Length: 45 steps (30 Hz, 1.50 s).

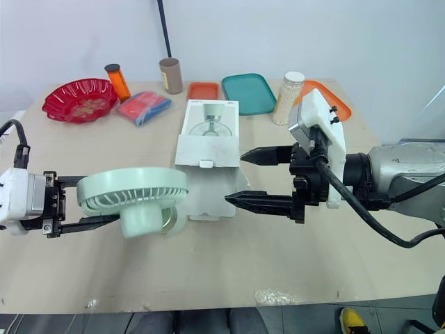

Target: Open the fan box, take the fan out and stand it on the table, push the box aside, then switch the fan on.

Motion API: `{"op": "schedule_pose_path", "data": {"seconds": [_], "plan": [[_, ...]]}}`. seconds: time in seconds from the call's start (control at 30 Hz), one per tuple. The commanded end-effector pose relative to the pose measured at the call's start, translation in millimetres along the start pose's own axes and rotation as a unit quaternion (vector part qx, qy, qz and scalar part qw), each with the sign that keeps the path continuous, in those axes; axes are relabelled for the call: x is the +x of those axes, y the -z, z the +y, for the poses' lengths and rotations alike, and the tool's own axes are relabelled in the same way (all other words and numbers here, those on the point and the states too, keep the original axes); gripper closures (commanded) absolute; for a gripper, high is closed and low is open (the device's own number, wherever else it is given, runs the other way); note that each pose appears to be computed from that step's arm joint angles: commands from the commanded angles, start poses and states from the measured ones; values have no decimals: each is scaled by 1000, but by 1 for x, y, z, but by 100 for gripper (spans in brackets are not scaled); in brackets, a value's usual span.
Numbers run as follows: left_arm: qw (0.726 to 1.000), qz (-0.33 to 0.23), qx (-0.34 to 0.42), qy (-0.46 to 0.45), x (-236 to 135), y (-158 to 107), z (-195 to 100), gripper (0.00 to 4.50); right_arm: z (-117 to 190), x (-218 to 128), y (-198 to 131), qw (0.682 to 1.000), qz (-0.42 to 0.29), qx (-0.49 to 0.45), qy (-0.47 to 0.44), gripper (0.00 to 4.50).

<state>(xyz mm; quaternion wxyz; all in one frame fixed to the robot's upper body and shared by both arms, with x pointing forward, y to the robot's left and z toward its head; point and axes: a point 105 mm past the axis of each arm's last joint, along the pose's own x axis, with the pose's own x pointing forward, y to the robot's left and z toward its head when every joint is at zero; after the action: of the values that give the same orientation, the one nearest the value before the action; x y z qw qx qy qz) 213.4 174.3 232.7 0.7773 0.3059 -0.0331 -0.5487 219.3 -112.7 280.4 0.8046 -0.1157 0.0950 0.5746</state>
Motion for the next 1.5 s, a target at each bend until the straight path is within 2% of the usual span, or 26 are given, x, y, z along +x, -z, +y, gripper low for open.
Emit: {"op": "schedule_pose_path", "data": {"seconds": [0.03,0.27,0.7,0.97,1.13,1.4,1.5], "plan": [[999,-1,-15,-29,-7,-13,4,185,3,-1,-5,1000,-6,-19,-10,0],[992,41,-89,-78,-22,-8,3,185,-6,-2,-3,1000,0,-14,-13,0],[971,117,-116,-173,-56,9,-13,185,-7,18,-16,998,-35,-38,-23,0],[938,149,-149,-274,-82,18,-9,185,2,28,-28,995,-43,-55,-65,0],[903,159,-169,-360,-106,18,-3,185,2,36,-34,993,-59,-61,-81,0],[871,166,-177,-427,-128,22,18,185,-1,42,-35,992,-65,-62,-85,0],[871,166,-170,-430,-129,24,26,185,-2,43,-36,992,-66,-64,-81,0]]}}
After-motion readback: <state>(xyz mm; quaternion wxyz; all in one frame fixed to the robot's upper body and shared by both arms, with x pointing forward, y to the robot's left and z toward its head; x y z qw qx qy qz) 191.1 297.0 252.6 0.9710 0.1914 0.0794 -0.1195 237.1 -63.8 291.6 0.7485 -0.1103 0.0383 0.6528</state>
